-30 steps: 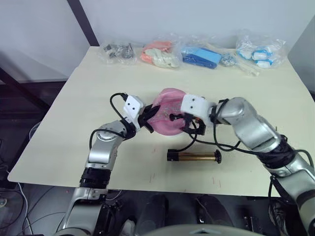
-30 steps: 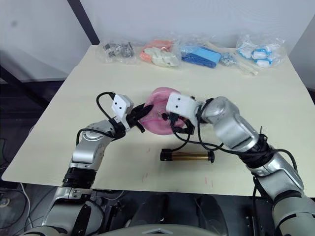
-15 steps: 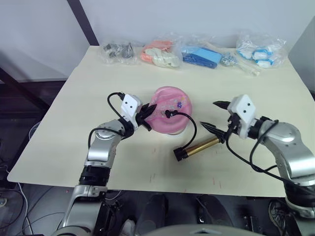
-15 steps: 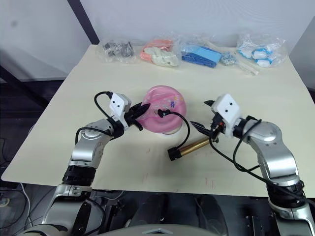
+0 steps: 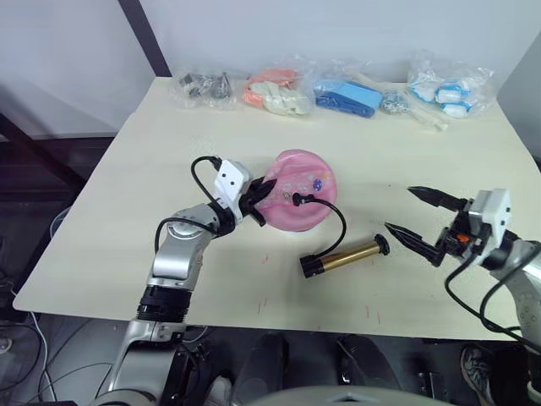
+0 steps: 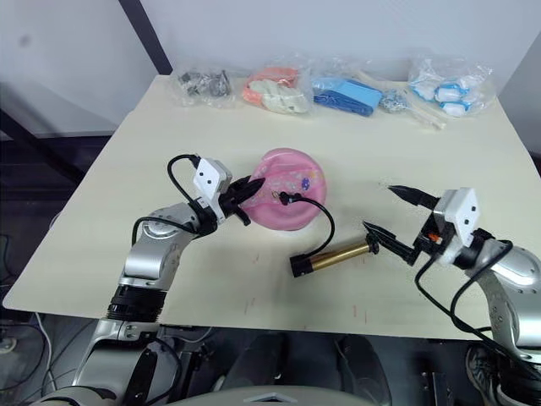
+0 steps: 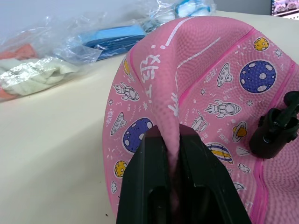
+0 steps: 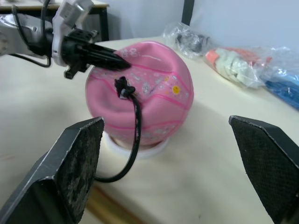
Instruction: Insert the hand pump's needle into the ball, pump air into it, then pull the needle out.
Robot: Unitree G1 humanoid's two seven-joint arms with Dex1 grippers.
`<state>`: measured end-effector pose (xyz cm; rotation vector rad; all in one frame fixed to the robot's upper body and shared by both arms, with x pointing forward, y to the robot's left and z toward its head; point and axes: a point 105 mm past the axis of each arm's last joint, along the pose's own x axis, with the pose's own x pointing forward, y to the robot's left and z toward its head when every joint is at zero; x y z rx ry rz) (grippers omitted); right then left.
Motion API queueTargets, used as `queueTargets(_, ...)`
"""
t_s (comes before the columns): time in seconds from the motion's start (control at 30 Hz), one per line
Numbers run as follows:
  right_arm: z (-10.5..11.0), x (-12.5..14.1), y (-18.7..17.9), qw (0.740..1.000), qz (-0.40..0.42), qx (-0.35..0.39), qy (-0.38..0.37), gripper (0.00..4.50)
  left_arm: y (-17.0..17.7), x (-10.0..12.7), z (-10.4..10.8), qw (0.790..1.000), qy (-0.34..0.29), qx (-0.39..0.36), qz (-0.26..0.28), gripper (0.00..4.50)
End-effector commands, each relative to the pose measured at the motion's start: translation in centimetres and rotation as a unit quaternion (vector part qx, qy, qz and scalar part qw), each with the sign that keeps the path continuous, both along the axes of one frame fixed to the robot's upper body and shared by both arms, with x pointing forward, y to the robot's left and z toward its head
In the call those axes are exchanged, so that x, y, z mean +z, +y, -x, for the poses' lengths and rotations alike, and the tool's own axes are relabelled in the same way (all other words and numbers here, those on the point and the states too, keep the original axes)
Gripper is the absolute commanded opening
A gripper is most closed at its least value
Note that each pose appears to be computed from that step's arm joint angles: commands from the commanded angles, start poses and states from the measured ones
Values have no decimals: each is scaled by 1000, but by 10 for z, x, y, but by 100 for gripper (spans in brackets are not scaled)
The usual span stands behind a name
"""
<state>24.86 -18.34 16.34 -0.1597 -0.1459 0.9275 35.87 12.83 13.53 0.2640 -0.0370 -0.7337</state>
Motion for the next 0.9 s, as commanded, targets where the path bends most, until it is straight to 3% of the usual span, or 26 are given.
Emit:
queueTargets(0.03,11,8,-9,1000,0,11,-27,448,-2,-12,3,1000,17,-2,-20,0)
queueTargets(0.3,27,-5,-33,1000,27,1,-14,448,-12,-4,7,998,-12,-22,-58,0)
queueTargets(0.63,34,-4,-40,1000,19,-5,-19,448,-13,5,8,999,-8,-19,-30,0)
queueTargets(0.77,36,-2,-40,1000,18,1,-24,450,-12,8,8,1000,-8,-18,-23,147)
queueTargets(0.83,36,0,-41,999,12,2,-30,450,-13,9,9,1000,-7,-20,-17,257)
queueTargets(0.9,36,2,-40,999,7,4,-37,450,-14,13,9,1000,-8,-23,-9,337)
